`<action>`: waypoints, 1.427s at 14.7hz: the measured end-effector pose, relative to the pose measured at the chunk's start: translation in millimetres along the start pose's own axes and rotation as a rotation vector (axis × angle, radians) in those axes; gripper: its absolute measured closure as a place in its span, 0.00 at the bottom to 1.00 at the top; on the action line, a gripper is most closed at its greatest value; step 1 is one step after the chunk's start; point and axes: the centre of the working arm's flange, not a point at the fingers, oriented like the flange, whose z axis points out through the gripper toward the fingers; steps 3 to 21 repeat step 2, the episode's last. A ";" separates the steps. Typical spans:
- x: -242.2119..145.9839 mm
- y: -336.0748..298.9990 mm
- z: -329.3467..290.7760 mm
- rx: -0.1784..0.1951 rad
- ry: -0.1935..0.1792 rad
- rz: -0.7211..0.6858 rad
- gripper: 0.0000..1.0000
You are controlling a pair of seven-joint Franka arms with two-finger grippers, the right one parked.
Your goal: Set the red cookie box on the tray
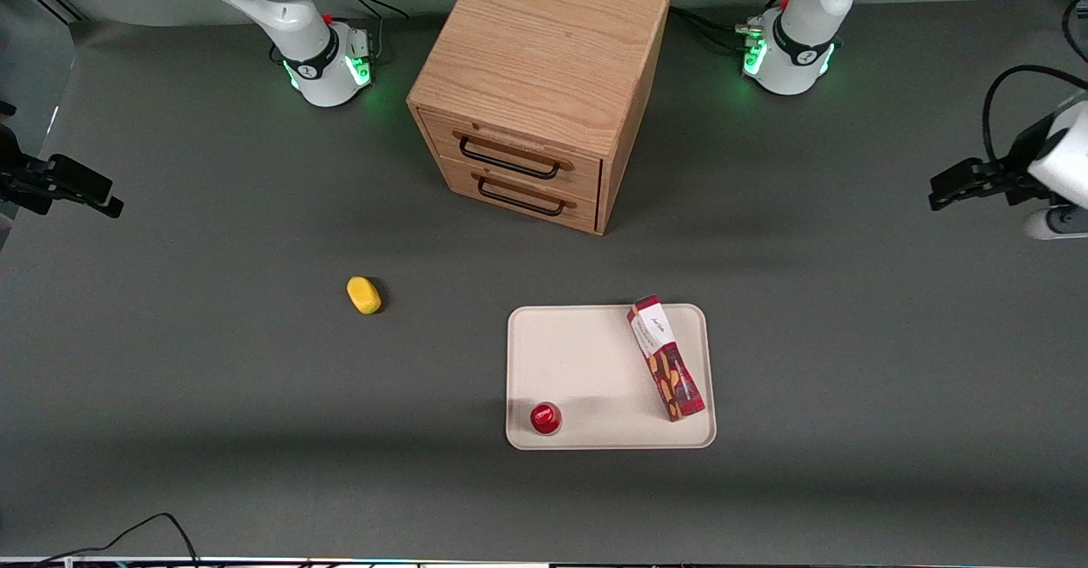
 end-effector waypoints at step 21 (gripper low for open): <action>-1.5 -4.3 -3.0 -0.002 0.006 -0.004 0.00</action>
